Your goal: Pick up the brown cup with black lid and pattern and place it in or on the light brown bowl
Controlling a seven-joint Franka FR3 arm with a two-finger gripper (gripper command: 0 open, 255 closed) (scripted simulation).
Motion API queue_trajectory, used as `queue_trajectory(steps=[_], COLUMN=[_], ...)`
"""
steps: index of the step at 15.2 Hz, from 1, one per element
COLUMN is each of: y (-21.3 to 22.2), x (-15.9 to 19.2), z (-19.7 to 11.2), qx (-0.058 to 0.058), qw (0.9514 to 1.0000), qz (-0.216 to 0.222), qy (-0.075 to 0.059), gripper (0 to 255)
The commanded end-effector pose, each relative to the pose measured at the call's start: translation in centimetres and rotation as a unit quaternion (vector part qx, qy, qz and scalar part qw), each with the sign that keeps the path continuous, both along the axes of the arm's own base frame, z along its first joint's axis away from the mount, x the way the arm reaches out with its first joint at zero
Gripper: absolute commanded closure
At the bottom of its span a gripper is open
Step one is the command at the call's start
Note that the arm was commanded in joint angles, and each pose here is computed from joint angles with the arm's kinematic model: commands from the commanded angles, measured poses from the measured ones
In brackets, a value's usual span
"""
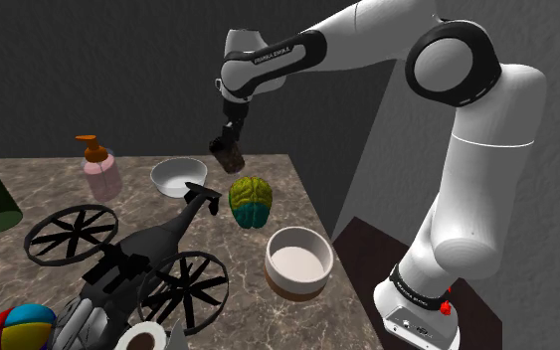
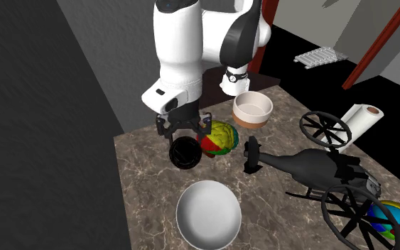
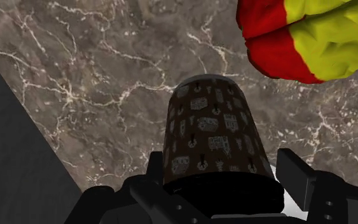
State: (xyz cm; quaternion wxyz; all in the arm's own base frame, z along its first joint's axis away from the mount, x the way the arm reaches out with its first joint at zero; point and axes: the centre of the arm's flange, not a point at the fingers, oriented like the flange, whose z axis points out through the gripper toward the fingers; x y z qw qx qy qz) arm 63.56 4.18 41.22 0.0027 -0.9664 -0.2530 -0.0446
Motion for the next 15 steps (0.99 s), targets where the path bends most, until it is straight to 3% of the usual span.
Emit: queue_trajectory(steps=[1,12,15], y=[-0.1,-0.1,0.9], x=[0.1,0.1,-3.7], z=[1.1,6.4,6.7], qx=[0.0,0.0,0.0], qw=[1.0,1.0,1.0], qz=[0.0,0.0,0.0], qy=[0.0,0.0,0.0], gripper=[255,255,255])
